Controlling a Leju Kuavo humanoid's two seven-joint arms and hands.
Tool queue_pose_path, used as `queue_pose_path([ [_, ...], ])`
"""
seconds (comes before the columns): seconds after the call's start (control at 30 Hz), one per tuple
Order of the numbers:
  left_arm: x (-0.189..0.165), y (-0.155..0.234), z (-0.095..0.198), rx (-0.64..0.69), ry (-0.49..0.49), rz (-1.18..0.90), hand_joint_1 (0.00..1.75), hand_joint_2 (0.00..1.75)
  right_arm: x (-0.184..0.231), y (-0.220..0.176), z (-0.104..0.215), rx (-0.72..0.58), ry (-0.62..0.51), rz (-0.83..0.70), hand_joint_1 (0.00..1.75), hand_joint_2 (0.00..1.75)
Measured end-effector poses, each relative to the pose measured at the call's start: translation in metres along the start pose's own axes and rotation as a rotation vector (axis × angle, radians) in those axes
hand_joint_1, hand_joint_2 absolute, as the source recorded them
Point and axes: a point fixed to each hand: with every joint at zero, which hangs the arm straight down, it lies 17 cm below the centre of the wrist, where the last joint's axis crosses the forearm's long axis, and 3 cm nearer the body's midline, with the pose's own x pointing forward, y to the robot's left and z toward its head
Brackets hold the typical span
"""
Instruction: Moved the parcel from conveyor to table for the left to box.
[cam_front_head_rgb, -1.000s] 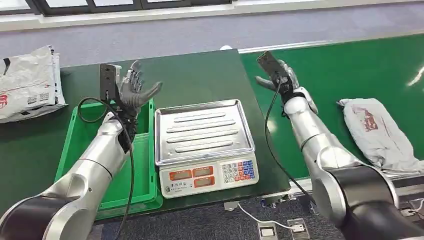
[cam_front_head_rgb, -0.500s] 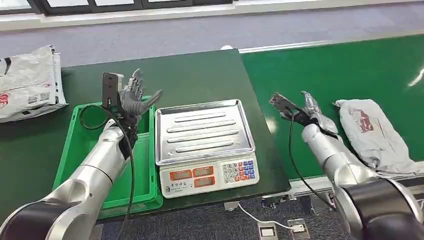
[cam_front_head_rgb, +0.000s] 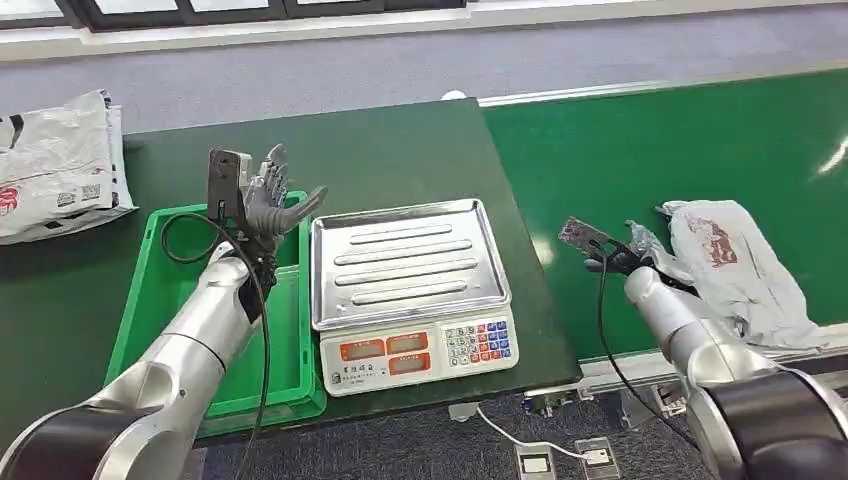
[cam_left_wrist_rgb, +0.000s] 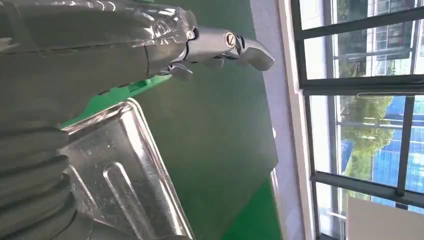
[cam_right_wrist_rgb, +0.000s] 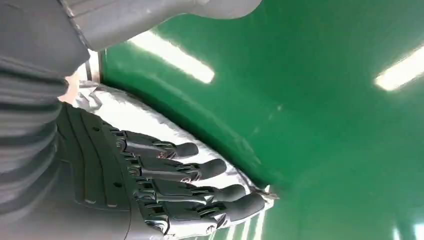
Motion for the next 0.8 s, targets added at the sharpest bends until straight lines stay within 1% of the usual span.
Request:
queue_pose_path([
  [0.8, -0.0012, -0.0002, 0.0004, -0.001, 0.003, -0.002, 0.00, 1.75, -0.0083, 0.0081, 0.0017, 0.014, 0.014, 0.010, 0.00, 1.75],
])
